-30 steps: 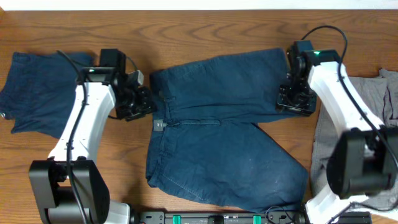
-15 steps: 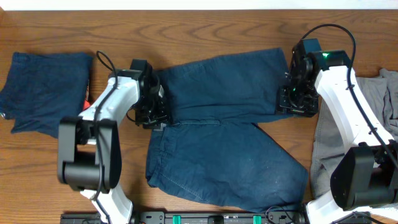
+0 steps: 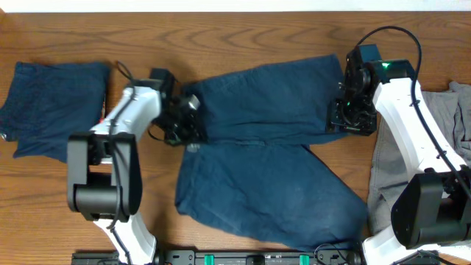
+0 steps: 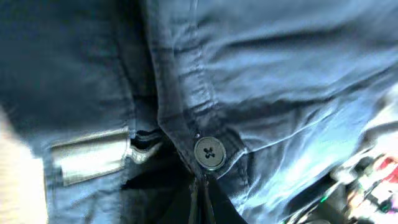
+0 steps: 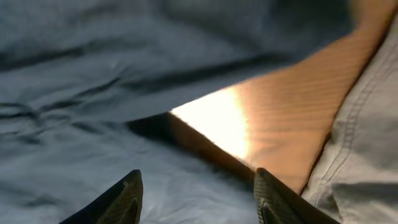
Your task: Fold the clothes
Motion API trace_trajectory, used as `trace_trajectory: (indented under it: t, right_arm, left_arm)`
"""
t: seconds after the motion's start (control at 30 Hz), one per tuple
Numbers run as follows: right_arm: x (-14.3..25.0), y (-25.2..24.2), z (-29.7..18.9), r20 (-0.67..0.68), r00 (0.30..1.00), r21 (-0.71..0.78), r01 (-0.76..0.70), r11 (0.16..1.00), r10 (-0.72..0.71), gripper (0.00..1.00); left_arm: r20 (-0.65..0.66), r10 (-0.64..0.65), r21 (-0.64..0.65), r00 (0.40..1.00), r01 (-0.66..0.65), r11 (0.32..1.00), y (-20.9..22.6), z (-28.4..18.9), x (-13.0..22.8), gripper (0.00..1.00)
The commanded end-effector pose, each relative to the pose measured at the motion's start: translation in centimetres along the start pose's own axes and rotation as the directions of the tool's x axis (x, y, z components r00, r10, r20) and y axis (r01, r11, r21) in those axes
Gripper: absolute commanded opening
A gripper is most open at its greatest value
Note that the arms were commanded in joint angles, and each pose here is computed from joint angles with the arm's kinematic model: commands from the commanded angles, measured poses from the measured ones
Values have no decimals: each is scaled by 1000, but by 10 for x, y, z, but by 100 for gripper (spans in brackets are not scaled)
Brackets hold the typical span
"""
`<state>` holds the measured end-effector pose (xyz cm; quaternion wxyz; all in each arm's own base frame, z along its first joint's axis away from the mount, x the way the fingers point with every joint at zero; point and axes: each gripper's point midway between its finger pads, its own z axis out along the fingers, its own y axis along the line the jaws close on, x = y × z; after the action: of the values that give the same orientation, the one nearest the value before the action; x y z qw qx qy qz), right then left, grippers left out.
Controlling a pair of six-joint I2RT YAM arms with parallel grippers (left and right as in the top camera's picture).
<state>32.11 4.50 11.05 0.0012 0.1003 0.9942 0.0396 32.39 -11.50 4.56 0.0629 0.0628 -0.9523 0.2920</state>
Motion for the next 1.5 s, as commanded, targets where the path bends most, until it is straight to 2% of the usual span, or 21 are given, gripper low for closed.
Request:
trace_trajectory:
  t: [0.0,0.07,0.17,0.23,0.27,0.33,0.43,0.53,0.63,0.87,1.27,1.33,1.37,1.43,1.47]
  right_arm:
    - [-15,-14,-3,68,995,41,-70,997,67,60]
    - [-25,-14,-3,102,992,23,-78,997,76,61]
    - [-42,-11,-4,161,985,-4,-60,998,60,62]
    - [-57,-9,-5,214,976,-14,-30,999,32,55]
    - [-62,-8,-6,234,972,-17,-23,1000,27,44]
    - [-75,-7,-4,271,962,-30,-25,999,33,1]
    - [-82,-8,8,266,963,-29,-30,999,37,1]
    - [-82,-10,30,213,976,-18,-36,999,39,1]
    - [-79,-7,55,146,989,-29,-2,1000,6,1]
    - [-72,-2,89,54,999,-55,11,998,-8,1]
    - [-76,-3,149,-9,1000,-58,21,998,-22,1]
    - [-83,-5,157,7,1000,-60,18,998,-17,1]
    - [-88,-6,160,23,1000,-63,15,998,-13,1]
    - [-104,-11,161,81,997,-71,4,997,2,1]
    - [-114,-14,159,117,993,-79,-2,997,11,1]
  left_arm:
    - [156,-91,70,984,80,994,-7,-50,-33,6]
    - [177,-147,84,973,134,987,1,-57,-38,6]
    - [200,-159,70,967,148,987,10,-61,-43,6]
    - [218,-151,49,964,143,988,13,-61,-46,6]
    - [226,-147,41,963,142,989,15,-62,-48,6]
    - [242,-148,45,959,141,989,15,-63,-52,6]
    - [254,-164,48,953,157,986,16,-64,-55,6]
    - [271,-176,-12,946,186,982,28,-65,-56,6]
    - [307,-244,-95,920,285,954,47,-67,-56,6]
    - [342,-359,-129,869,421,898,61,-66,-53,6]
    - [336,-310,-240,890,399,885,61,-54,-44,6]
    - [320,-319,-250,892,404,880,61,-53,-38,15]
    - [309,-326,-255,893,409,876,62,-53,-35,24]
    - [280,-340,-272,898,414,869,64,-52,-26,36]
    - [264,-349,-282,899,417,864,65,-52,-21,39]
